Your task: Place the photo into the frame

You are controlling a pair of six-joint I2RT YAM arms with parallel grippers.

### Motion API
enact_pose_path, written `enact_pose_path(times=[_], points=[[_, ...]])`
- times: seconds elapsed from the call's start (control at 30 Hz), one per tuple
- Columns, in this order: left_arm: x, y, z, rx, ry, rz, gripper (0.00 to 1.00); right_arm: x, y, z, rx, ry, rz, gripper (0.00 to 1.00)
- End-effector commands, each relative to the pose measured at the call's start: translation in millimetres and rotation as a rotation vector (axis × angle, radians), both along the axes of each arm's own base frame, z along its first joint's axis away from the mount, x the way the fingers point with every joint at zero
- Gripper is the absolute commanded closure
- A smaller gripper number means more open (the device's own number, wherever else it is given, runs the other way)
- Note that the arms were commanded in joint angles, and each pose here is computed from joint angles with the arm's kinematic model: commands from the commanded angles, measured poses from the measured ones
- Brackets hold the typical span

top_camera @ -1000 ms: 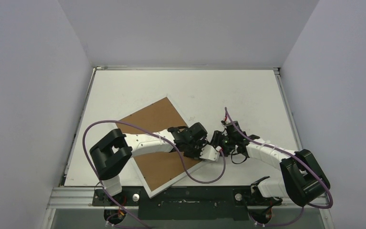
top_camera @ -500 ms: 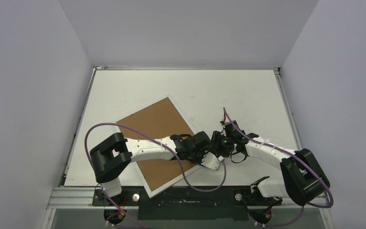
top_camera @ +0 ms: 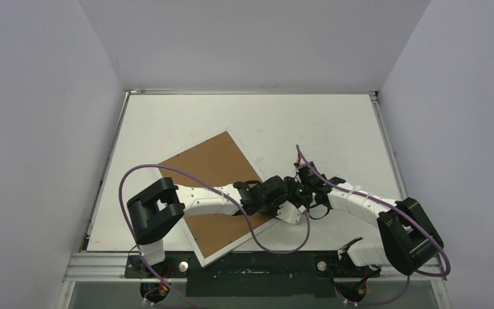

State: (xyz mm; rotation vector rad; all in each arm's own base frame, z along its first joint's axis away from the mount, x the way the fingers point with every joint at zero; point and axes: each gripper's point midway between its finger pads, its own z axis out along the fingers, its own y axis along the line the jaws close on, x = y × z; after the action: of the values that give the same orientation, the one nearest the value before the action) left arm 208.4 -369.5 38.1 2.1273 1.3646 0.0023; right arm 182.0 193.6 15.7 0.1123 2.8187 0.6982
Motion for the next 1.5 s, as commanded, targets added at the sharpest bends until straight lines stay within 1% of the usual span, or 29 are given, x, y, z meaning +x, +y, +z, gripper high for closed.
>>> enact_pose_path(times=[0.0,0.1,0.13,0.17,0.2,0.23,0.3,0.37,0.4,0.47,0.57,0.63,0.7,0.77,0.83,0.9,0.97,1.03,1.13,1.2,1.27,1.37,1.47], points=[[12,58,-32,0.167,0.229,0.220,0.65,-73,-32,-27,-0.177,0.259,0.084,0.49],[64,67,25,0.019,0.325,0.420,0.65,-47,-26,-5,-0.171,0.145,0.054,0.43],[82,69,48,-0.052,0.345,0.474,0.64,-37,-26,3,-0.177,0.104,0.041,0.43],[98,85,64,-0.102,0.386,0.536,0.64,-29,-25,12,-0.174,0.067,0.026,0.43],[105,92,76,-0.148,0.430,0.566,0.63,-23,-22,20,-0.162,0.036,0.016,0.43],[114,102,88,-0.179,0.440,0.610,0.61,-18,-21,29,-0.153,0.004,0.005,0.44],[120,125,101,-0.180,0.495,0.672,0.59,-16,-20,40,-0.144,-0.035,0.002,0.43],[121,144,108,-0.194,0.535,0.728,0.58,-26,-21,37,-0.153,-0.004,0.019,0.41],[120,151,117,-0.223,0.544,0.733,0.57,-33,-22,33,-0.158,0.018,0.031,0.40],[122,165,128,-0.293,0.530,0.759,0.54,-38,-16,32,-0.113,0.023,0.034,0.35],[128,195,131,-0.386,0.543,0.874,0.46,-27,-1,43,-0.028,-0.033,0.046,0.28],[133,221,129,-0.428,0.593,0.982,0.42,-12,5,49,-0.025,-0.067,0.074,0.27],[135,252,128,-0.454,0.634,1.076,0.41,9,6,59,-0.055,-0.112,0.109,0.27],[128,284,117,-0.411,0.638,1.162,0.41,31,7,67,-0.071,-0.147,0.121,0.28],[120,314,106,-0.415,0.653,1.230,0.41,46,5,64,-0.087,-0.143,0.121,0.29],[106,342,94,-0.405,0.686,1.291,0.41,52,4,56,-0.086,-0.132,0.128,0.29],[84,358,86,-0.367,0.752,1.319,0.41,54,11,49,-0.059,-0.126,0.140,0.31],[66,368,83,-0.356,0.788,1.308,0.41,48,17,39,-0.036,-0.098,0.166,0.33],[41,378,76,-0.307,0.782,1.247,0.41,36,27,28,-0.010,-0.060,0.204,0.34],[19,384,61,-0.229,0.777,1.196,0.41,32,31,26,0.011,-0.051,0.214,0.33],[8,393,46,-0.165,0.729,1.172,0.41,28,34,23,0.022,-0.040,0.224,0.33],[4,397,27,-0.145,0.697,1.193,0.42,23,34,15,0.021,-0.016,0.220,0.33],[13,398,9,-0.143,0.656,1.239,0.43,17,36,8,0.034,0.003,0.211,0.34]])
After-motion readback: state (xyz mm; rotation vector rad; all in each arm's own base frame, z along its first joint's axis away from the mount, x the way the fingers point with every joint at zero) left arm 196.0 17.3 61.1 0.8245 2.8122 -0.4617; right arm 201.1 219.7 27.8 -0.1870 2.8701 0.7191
